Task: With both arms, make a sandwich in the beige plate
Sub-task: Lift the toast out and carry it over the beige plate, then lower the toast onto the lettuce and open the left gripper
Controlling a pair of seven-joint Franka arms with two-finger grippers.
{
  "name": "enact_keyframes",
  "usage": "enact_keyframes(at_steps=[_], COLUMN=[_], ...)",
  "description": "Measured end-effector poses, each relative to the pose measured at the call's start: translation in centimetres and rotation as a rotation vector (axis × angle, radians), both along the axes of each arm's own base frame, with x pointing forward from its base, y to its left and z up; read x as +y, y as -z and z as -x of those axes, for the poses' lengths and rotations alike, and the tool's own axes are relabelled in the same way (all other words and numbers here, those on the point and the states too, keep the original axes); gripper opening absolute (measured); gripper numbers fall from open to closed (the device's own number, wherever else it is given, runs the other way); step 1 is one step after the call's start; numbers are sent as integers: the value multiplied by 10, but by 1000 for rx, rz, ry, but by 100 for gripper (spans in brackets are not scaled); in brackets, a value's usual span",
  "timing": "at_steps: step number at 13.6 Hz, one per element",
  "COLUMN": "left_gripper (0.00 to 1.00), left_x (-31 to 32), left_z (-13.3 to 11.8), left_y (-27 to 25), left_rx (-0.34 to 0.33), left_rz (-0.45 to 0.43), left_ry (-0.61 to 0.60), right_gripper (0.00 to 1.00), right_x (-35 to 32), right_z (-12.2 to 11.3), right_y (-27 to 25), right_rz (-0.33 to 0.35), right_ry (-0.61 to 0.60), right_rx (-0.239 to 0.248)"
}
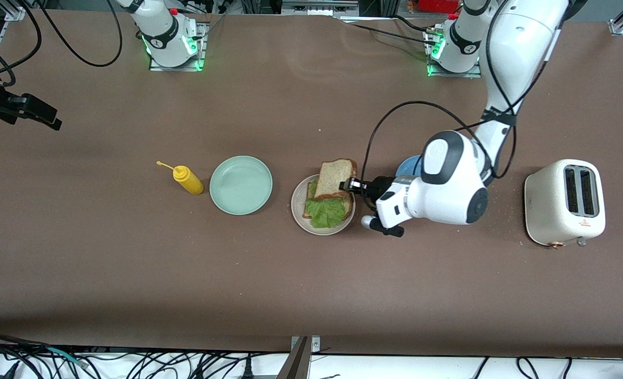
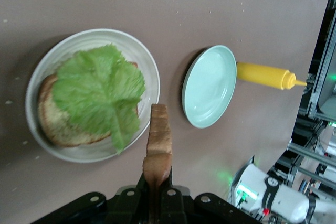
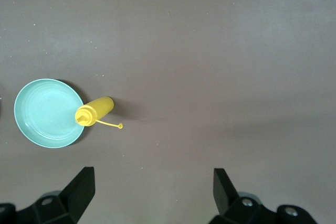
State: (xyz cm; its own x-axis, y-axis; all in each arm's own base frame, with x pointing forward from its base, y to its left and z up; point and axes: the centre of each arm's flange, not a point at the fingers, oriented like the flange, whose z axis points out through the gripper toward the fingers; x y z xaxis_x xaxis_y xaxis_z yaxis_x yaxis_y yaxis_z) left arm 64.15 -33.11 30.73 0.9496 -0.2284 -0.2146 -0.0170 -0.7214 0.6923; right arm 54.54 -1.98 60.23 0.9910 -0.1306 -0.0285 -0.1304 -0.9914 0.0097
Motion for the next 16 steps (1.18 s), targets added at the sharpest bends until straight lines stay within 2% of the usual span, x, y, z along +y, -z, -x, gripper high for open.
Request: enact_keyframes(at_steps=[5, 10, 16], left_gripper=[9, 9, 9], left_x=[-17, -34, -22], left_z=[1, 4, -2], left_y=[31, 55, 82], left_rx=[7, -16, -9], left_rz=[-4, -20, -44], left_ry=[-51, -87, -121], right_gripper=[100, 100, 100], right_x=[0, 0, 0], right_z=[0, 0, 0], right_y=[0, 0, 0], right_rz=[0, 0, 0], right_ry=[0, 0, 0], right_rx=[0, 0, 0])
